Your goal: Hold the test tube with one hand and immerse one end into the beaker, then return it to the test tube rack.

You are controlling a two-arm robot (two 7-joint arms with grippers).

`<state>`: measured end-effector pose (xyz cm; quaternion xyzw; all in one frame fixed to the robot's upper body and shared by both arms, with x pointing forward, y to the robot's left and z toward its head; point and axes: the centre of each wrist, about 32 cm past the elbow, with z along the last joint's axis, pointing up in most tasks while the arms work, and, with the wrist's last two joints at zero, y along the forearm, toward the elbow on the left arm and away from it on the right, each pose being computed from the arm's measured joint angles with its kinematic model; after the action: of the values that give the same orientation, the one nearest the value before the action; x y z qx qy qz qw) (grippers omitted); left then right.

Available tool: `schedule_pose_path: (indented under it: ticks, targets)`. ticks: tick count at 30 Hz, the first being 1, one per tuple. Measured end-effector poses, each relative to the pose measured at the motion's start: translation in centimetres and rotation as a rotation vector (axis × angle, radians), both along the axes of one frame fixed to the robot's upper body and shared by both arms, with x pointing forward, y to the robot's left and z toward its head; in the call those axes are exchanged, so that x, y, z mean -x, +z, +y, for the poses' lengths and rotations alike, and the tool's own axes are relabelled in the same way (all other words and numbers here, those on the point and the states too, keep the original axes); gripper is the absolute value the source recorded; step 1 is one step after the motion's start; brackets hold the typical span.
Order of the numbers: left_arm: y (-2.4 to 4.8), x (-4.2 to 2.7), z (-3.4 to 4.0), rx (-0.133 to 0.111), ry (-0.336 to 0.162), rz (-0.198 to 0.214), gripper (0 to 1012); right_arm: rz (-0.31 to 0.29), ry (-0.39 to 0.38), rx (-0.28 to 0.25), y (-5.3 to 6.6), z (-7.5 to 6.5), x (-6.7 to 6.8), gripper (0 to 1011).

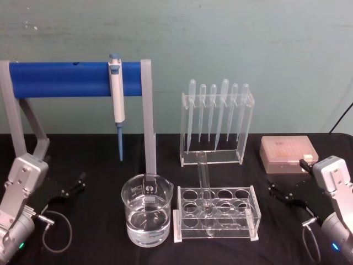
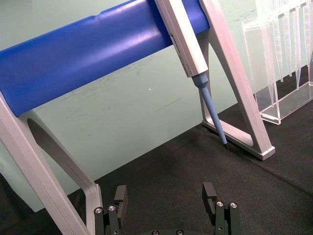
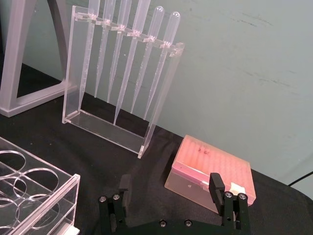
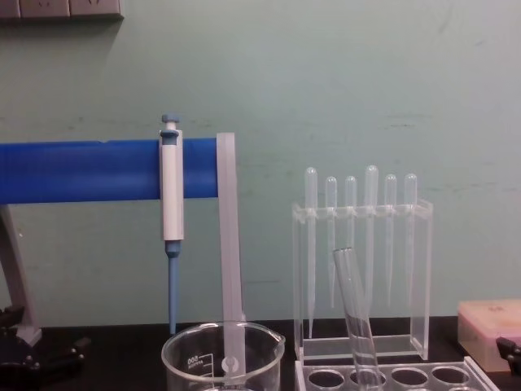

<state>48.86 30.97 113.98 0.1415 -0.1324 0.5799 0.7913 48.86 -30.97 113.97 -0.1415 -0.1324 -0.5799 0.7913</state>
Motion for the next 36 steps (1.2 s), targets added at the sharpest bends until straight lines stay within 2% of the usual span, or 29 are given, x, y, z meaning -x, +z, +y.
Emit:
schedule_pose_path:
  ticks: [22, 26, 33, 36]
  targets:
    - [0.0, 0.0, 0.0, 0.0, 0.0, 0.0, 1000, -0.001, -0.001, -0.001, 0.0, 0.0, 0.1, 1004]
    - [0.0, 0.0, 0.0, 0.0, 0.0, 0.0, 1000, -0.007, -0.003, 0.003, 0.3, -0.5, 1.1, 1004]
    - [0.0, 0.0, 0.0, 0.0, 0.0, 0.0, 1000, -0.021, 0.018, 0.009, 1.3, -1.6, 4.2, 1004]
    - [0.0, 0.0, 0.0, 0.0, 0.0, 0.0, 1000, -0.011, 0.059, -0.007, 1.9, -1.9, 5.5, 1004]
